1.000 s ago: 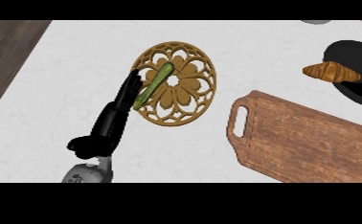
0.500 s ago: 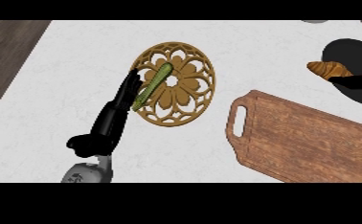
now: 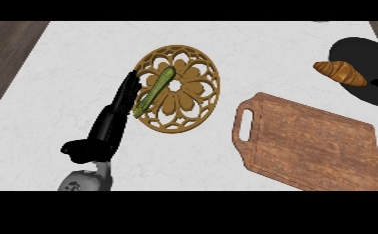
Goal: Pick the croissant from the cutting board and place it in the pan
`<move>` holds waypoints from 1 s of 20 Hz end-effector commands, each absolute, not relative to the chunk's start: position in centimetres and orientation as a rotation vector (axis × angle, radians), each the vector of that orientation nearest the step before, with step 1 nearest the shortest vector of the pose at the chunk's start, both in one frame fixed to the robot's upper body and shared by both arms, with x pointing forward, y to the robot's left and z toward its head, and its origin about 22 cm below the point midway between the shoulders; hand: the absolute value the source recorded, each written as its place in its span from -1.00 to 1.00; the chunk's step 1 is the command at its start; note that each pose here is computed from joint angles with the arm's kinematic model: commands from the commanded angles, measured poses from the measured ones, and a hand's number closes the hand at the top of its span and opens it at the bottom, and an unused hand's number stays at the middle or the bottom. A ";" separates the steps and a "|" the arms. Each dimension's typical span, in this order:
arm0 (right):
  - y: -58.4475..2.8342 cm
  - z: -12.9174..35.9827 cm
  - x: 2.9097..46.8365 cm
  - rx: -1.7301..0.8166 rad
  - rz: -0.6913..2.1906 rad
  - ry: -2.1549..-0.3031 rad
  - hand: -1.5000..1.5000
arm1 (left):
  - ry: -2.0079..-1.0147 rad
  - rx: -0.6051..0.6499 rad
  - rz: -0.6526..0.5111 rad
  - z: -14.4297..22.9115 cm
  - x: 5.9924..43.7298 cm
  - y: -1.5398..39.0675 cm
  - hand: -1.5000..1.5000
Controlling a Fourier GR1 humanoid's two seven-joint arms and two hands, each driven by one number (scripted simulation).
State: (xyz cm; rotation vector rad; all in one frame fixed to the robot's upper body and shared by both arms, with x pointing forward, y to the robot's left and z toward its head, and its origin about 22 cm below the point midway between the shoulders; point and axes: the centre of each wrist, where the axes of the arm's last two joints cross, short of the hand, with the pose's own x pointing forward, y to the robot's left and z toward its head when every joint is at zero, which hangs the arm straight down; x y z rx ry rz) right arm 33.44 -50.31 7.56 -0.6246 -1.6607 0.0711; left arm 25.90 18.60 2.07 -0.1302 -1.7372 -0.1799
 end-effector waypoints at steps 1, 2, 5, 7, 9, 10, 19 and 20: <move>-53.0 7.8 30.9 -0.480 0.012 -1.714 -1.00 | -1.721 -0.093 -0.167 2.0 25.8 19.4 0.00; -53.5 7.1 29.9 -0.417 0.037 -1.687 -1.00 | -1.734 -0.106 -0.164 1.9 25.2 18.4 0.00; -54.4 7.3 28.9 -0.321 0.042 -1.716 -1.00 | -1.731 -0.121 -0.155 2.0 25.1 18.3 0.00; -54.8 6.8 28.0 -0.286 0.080 -1.733 -1.00 | -1.714 -0.109 -0.146 1.1 25.0 18.6 0.00; -56.0 7.8 27.2 -0.263 0.087 -1.726 -1.00 | -1.727 -0.091 -0.171 1.6 25.4 20.0 0.00; -55.2 7.0 27.7 -0.277 0.087 -1.747 -1.00 | -1.733 -0.118 -0.158 1.6 26.0 18.7 0.00; -56.3 5.6 25.1 -0.325 0.163 -1.726 -1.00 | -1.725 -0.111 -0.178 2.1 25.4 19.7 0.00; -56.9 5.5 24.0 -0.308 0.167 -1.727 -1.00 | -1.737 -0.113 -0.145 1.8 25.5 19.6 0.00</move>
